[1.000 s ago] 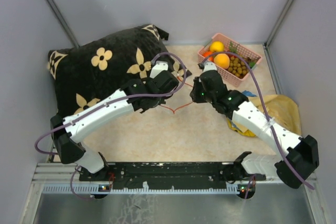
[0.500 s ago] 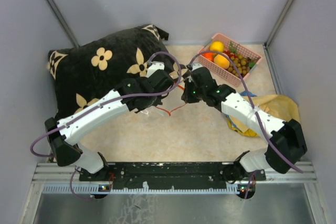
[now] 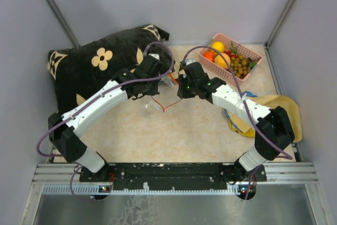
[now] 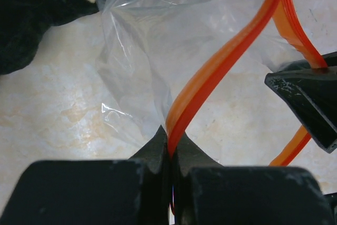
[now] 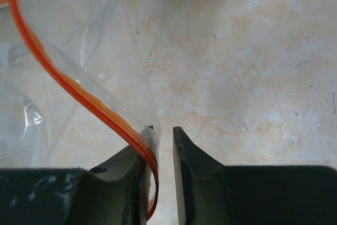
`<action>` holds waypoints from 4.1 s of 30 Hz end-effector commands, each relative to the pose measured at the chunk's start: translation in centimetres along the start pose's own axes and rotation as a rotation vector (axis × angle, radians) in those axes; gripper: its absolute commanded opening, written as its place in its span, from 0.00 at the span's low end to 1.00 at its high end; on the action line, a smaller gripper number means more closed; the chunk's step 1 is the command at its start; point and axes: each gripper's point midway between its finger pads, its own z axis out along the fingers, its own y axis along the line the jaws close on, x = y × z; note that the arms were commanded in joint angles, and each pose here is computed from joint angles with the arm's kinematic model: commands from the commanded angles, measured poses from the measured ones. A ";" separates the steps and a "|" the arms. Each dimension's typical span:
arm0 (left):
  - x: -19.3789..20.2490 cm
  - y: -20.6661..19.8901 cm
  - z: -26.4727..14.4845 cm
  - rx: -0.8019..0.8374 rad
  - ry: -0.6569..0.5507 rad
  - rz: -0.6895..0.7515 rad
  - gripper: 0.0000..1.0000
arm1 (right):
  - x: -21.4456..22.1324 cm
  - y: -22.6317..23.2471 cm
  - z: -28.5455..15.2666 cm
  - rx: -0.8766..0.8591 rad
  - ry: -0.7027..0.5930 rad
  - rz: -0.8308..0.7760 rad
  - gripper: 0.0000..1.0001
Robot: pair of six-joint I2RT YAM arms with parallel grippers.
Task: Place the food in the zip-top bag and seal the zipper
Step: Open the zipper of the food storage bag at the center of the board, then pick up the fake fruit from the bin.
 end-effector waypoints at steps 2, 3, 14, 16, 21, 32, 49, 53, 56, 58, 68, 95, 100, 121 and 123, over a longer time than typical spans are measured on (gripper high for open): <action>-0.4 -1.1 2.2 0.059 0.006 0.016 0.00 | -4.4 1.7 -1.4 -0.057 -0.131 -0.022 0.27; -0.5 -1.1 2.4 0.059 0.006 0.016 0.00 | -4.7 1.8 -1.7 -0.063 -0.140 -0.025 0.29; 0.3 -1.2 5.1 -0.001 0.066 -0.014 0.00 | -5.9 1.7 -5.4 -0.101 -0.195 -0.128 0.58; 0.3 -1.5 5.5 -0.003 0.080 -0.013 0.00 | -6.4 1.0 -6.3 -0.086 -0.238 -0.126 0.64; 0.0 -1.3 5.5 -0.032 0.087 -0.033 0.00 | -8.2 -1.4 -7.4 -0.086 -0.288 -0.097 0.69; -0.3 -1.4 5.1 -0.019 0.076 -0.032 0.00 | -14.0 -12.7 -6.9 0.196 -0.425 0.001 0.73; 0.0 -2.2 5.2 0.031 0.099 -0.008 0.00 | -19.0 -25.4 -0.9 0.491 -0.405 0.064 0.86; 0.2 -2.3 5.3 0.035 0.106 -0.005 0.00 | -19.1 -27.0 1.7 0.517 -0.365 0.073 0.87; 0.2 -2.4 5.3 0.039 0.114 -0.005 0.00 | -18.8 -27.8 3.2 0.531 -0.333 0.081 0.88; 0.3 -2.4 5.3 0.038 0.115 -0.008 0.00 | -18.4 -28.3 3.9 0.543 -0.322 0.087 0.88; 0.7 -2.3 5.0 0.041 0.128 -0.022 0.00 | -15.9 -29.9 6.1 0.573 -0.249 0.102 0.87; 0.2 -2.4 4.3 0.056 0.106 -0.042 0.00 | -18.0 -29.4 5.2 0.484 -0.338 0.144 0.69; -0.1 -2.7 4.3 0.071 0.094 -0.045 0.00 | -18.5 -28.3 2.9 0.470 -0.365 0.122 0.64; -1.7 -3.5 4.1 0.109 0.049 -0.028 0.00 | -14.6 -15.8 -6.8 0.099 -0.413 0.098 0.57; -1.9 -3.7 4.0 0.121 0.044 -0.030 0.00 | -13.5 -13.8 -7.3 0.049 -0.401 0.099 0.57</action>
